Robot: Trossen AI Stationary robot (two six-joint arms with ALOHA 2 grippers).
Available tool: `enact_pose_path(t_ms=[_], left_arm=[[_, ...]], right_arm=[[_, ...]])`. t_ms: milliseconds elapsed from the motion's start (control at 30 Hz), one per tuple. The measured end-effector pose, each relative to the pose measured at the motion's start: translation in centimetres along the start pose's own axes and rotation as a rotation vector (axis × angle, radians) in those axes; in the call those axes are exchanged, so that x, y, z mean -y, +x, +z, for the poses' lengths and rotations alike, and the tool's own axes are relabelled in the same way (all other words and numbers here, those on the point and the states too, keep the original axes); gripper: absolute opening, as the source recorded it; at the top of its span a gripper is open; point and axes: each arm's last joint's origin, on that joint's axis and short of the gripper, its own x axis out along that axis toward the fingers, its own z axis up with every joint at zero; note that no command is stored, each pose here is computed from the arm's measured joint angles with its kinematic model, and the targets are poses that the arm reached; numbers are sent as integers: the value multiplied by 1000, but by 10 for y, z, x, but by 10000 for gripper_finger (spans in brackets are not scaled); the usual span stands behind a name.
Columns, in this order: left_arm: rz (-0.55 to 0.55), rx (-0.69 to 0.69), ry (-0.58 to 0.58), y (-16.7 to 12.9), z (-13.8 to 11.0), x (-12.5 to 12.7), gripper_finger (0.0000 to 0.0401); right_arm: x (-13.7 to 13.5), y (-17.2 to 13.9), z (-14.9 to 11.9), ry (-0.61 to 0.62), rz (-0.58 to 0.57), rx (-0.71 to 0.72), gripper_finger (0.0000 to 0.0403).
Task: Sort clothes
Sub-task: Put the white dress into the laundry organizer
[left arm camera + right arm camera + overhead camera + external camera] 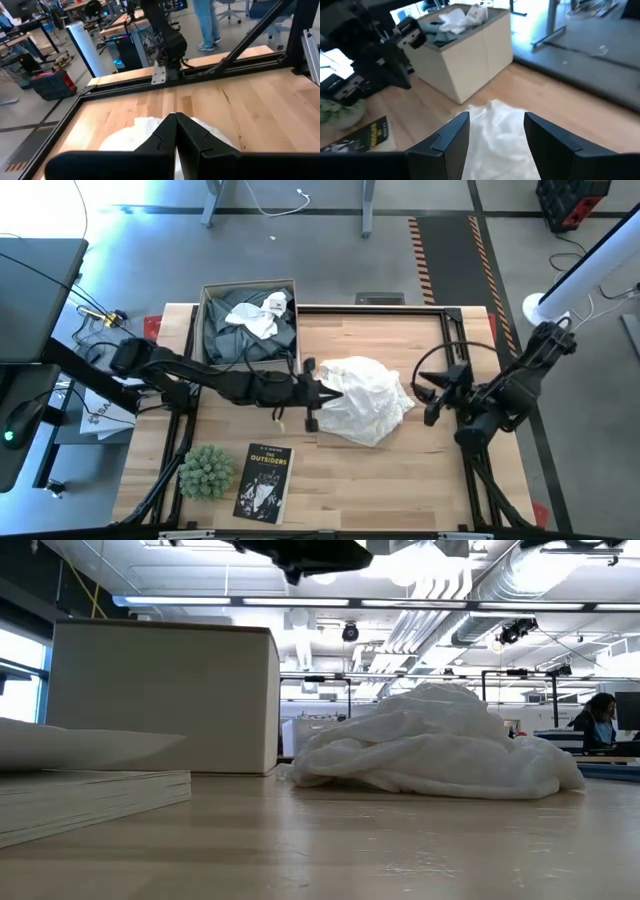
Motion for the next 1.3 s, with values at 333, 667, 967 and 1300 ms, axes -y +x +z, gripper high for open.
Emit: enact_pose_path(t_ms=[333,667,967,1300], left_arm=[[-3,-178,47,57,0,5,80],[-183,-300,-53,92,-30,-21,225],[-184,-353,-64,135,-94,-27,279],[-134,-620,-54,174,-156,-29,262]], right_arm=[[-5,35,-73,115,133,38,184],[-5,41,-85,109,146,74,184],[-5,41,-85,98,143,78,184],[-6,41,-85,102,142,82,184]])
